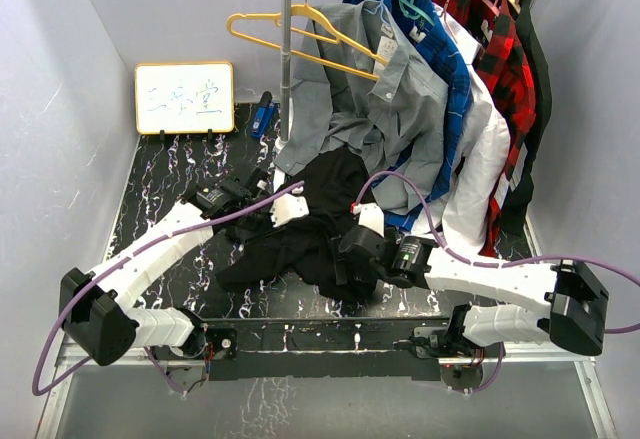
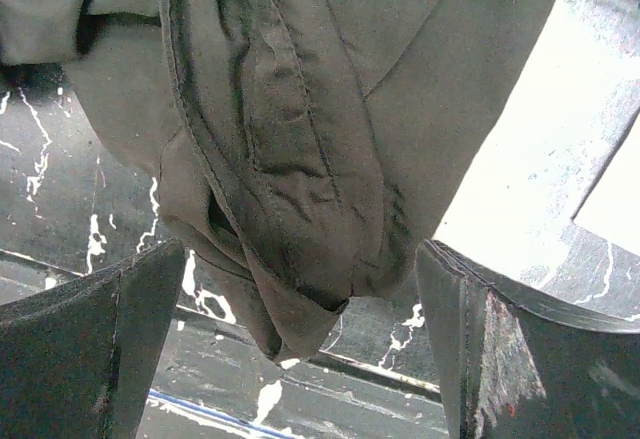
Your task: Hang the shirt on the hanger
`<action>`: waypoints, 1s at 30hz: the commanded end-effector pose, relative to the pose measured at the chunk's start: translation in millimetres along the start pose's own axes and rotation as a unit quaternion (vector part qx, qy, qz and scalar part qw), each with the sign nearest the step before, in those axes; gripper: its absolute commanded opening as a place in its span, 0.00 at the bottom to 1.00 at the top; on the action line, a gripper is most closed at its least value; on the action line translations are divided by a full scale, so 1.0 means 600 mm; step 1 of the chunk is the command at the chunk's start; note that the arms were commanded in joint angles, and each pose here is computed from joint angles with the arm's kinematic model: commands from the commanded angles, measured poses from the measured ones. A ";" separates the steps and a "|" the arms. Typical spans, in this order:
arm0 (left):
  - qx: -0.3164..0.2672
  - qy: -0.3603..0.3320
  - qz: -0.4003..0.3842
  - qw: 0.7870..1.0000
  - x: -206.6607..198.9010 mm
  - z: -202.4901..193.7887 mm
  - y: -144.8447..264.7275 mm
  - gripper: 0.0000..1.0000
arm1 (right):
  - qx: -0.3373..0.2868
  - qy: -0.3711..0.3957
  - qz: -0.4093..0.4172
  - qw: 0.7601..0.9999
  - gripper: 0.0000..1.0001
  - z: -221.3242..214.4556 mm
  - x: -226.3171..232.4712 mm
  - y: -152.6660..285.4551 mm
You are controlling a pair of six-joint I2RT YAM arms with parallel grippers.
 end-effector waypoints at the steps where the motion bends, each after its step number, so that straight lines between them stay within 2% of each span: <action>1: -0.024 0.017 0.006 1.000 0.002 0.009 0.003 0.28 | -0.010 -0.023 -0.006 1.000 0.98 0.003 0.005 -0.001; 5: -0.030 0.025 -0.017 0.999 -0.006 0.016 -0.001 0.29 | -0.013 -0.027 -0.013 0.999 0.90 -0.002 0.002 -0.010; 11: -0.031 0.037 -0.034 0.998 -0.012 0.018 -0.010 0.29 | -0.002 -0.014 -0.019 1.000 0.65 -0.005 0.009 -0.032; 15: -0.029 0.038 -0.036 0.998 -0.014 0.016 -0.013 0.29 | -0.003 -0.005 -0.026 1.000 0.56 0.000 0.014 -0.043; 17: -0.027 0.039 -0.038 0.998 -0.015 0.015 -0.014 0.28 | -0.009 -0.001 -0.031 0.999 0.45 0.007 0.015 -0.045; 19: -0.026 0.041 -0.044 0.998 -0.018 0.014 -0.015 0.28 | -0.019 0.003 -0.039 0.999 0.27 0.016 0.013 -0.043; 23: -0.030 0.045 -0.052 0.997 -0.024 0.016 -0.013 0.29 | -0.045 0.002 -0.044 0.998 0.00 0.045 0.006 -0.021; 26: -0.026 0.037 -0.006 0.999 -0.011 0.019 -0.020 0.31 | -0.068 -0.030 -0.011 0.997 0.00 0.068 -0.001 0.002; 30: -0.028 -0.016 0.067 0.997 0.001 0.034 -0.036 0.31 | -0.077 -0.096 0.033 0.992 0.00 0.074 -0.030 0.013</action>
Point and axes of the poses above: each gripper's point midway between its finger pads, its own y axis back along the fingers, its own x axis along the line the jaws close on, z = x × y, the point moved 5 cm from there along y, back along the fingers, and after that the axes turned 11 degrees about y, right-handed, at the moved point
